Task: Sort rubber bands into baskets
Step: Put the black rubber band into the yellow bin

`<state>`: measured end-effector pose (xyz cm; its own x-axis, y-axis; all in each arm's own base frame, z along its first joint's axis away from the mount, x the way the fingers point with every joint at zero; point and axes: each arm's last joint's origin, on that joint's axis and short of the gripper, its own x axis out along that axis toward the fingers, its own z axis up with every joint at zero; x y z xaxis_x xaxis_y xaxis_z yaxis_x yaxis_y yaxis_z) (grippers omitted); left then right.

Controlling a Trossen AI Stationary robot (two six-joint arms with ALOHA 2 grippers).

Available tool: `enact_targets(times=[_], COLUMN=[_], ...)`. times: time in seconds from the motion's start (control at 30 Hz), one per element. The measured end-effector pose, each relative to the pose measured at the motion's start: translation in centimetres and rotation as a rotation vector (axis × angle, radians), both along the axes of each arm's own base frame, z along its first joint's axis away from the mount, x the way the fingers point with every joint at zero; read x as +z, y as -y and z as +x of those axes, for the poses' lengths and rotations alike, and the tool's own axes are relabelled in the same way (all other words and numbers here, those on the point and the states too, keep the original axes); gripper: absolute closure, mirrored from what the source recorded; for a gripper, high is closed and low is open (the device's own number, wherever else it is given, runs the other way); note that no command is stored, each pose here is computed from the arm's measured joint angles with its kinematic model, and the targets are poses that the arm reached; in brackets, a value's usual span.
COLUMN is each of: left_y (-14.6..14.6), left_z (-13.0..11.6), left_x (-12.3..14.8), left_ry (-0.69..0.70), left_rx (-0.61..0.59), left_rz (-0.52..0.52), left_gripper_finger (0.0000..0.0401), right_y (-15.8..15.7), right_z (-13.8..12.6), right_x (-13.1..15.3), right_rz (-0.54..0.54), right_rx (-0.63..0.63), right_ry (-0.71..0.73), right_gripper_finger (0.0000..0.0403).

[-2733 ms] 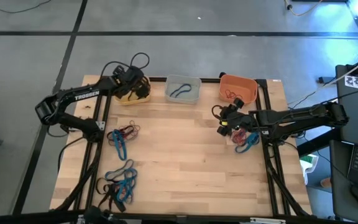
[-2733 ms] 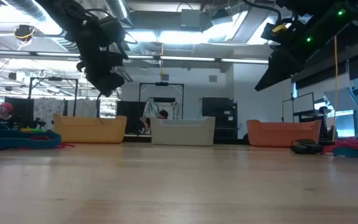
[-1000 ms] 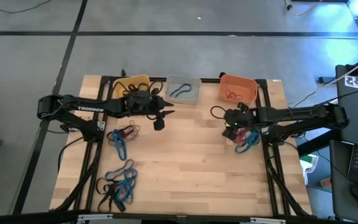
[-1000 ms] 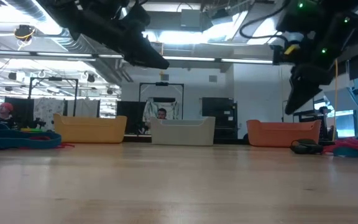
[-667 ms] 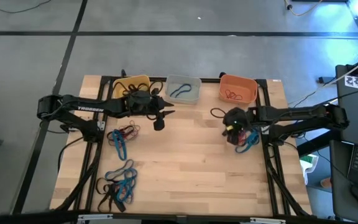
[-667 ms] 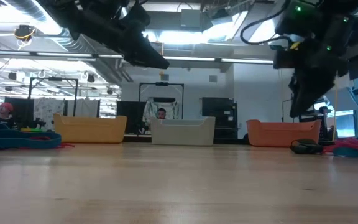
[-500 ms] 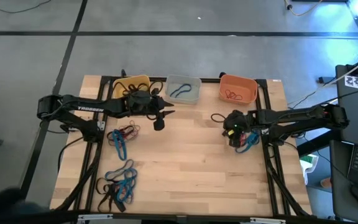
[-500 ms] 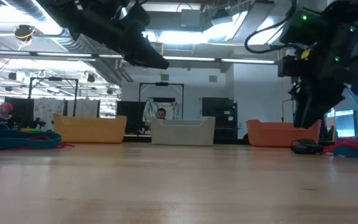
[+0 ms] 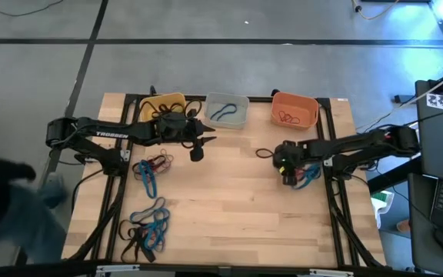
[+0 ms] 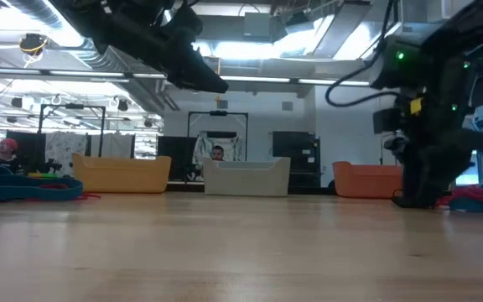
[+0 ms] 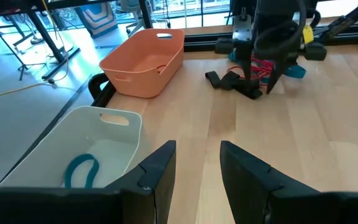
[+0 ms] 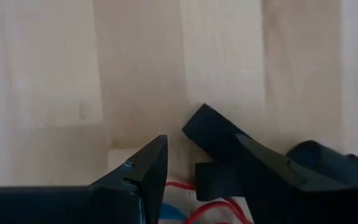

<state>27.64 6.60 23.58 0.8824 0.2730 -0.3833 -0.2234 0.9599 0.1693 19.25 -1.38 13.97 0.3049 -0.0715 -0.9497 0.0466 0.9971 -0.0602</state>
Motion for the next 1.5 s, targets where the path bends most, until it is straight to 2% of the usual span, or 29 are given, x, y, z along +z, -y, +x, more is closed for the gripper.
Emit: enact_targets(times=[0.13, 0.33, 0.47, 0.63, 0.7, 0.87, 1.07, 1.23, 1.5], left_y=[0.0, 0.0, 0.0, 0.0, 0.0, 0.0, 0.0, 0.0, 0.0], left_z=[0.0, 0.0, 0.0, 0.0, 0.0, 0.0, 0.0, 0.0, 0.0], left_x=[0.0, 0.0, 0.0, 0.0, 0.0, 0.0, 0.0, 0.0, 0.0], left_ry=[0.0, 0.0, 0.001, 0.0, 0.0, 0.0, 0.0, 0.001, 0.002], left_rx=[0.0, 0.0, 0.0, 0.0, 0.0, 0.0, 0.0, 0.0, 0.0], left_rz=[0.0, 0.0, 0.0, 0.0, 0.0, 0.0, 0.0, 0.0, 0.0], left_gripper_finger=[0.0278, 0.0278, 0.0278, 0.0278, 0.0278, 0.0278, 0.0278, 0.0278, 0.0278], right_y=[0.1, 0.4, 0.5, 0.5, 0.5, 0.5, 0.6, 0.6, 0.6], right_z=[0.6, 1.3, 1.4, 1.4, 1.5, 2.2, 4.0, 5.3, 7.3], right_x=[-0.7, -0.2, -0.1, -0.1, -0.1, 0.5, 2.8, 4.8, 6.9], right_rz=[-0.016, -0.103, -0.109, -0.109, -0.109, -0.103, -0.098, -0.101, -0.055], right_rx=[0.013, -0.009, -0.013, -0.013, -0.013, -0.042, -0.042, -0.045, 0.002], right_ry=[-0.018, 0.013, 0.019, 0.015, 0.022, 0.087, 0.176, 0.258, 0.503], right_gripper_finger=[0.0221, 0.0228, 0.0278, 0.0376, 0.0393, 0.0378, 0.0398, 0.0387, 0.0385])
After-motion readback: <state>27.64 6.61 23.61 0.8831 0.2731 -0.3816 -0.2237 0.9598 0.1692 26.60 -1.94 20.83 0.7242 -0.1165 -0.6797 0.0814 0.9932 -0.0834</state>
